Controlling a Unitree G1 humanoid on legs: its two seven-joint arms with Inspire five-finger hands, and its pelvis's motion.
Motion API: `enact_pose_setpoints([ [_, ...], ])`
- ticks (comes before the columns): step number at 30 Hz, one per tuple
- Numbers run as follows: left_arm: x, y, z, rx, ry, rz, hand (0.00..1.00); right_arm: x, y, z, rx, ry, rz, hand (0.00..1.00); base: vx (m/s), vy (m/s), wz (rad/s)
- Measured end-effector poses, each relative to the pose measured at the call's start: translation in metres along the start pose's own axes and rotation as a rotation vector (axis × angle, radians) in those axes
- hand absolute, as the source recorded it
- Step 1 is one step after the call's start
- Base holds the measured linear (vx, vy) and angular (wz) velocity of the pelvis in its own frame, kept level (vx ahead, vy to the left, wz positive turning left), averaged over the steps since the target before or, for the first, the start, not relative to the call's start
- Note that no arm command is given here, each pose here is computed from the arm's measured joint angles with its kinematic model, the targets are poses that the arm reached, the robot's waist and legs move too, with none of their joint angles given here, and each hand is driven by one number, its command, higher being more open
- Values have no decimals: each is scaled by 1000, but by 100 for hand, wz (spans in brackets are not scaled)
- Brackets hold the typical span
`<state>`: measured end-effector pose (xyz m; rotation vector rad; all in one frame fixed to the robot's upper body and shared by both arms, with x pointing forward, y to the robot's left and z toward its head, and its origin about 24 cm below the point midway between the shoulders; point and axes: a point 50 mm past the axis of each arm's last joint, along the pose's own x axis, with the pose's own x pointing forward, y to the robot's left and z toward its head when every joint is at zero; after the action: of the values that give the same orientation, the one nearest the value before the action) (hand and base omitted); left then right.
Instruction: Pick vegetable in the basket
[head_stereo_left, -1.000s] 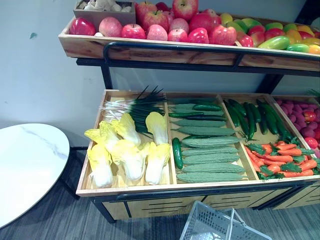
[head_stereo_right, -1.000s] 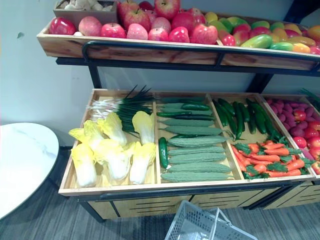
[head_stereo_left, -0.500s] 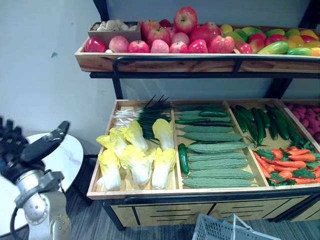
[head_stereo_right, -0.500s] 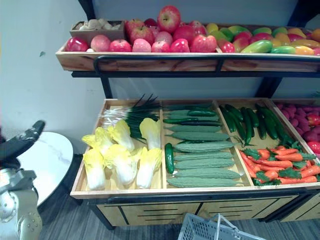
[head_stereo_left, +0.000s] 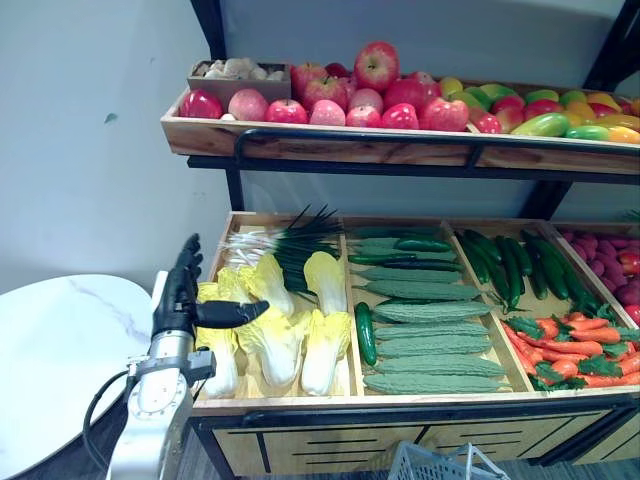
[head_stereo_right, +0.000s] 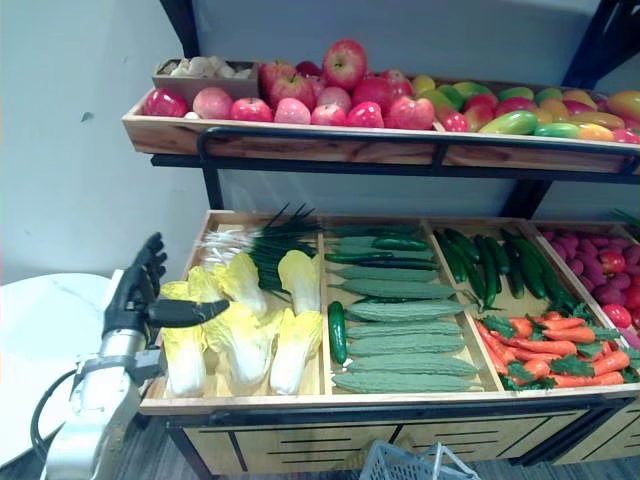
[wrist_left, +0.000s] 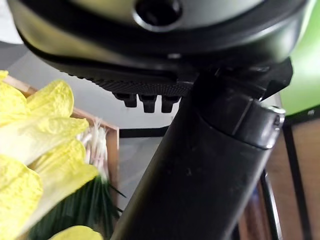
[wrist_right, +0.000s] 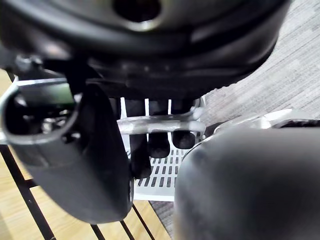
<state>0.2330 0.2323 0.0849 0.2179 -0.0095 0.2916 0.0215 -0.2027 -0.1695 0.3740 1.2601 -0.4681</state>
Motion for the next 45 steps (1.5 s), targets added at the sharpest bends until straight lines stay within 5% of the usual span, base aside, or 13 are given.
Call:
enact_pose_setpoints([
  [16,21,-25,-8,316,57,130,100,-4,-9,-9,-3,6,-10,0,-33,-8,-10],
  [24,22,-19,-55,431,292,199,100,-3,-3,-6,-2,-13,10,0,-76,-6,-5],
  [36,8,-16,-73,408,399,364,100,-3,11,-9,1,-9,51,0,-5,15,10],
  [45,-9,-20,-94,379,496,353,100,-2,10,-3,-36,-21,56,0,-21,-6,4],
])
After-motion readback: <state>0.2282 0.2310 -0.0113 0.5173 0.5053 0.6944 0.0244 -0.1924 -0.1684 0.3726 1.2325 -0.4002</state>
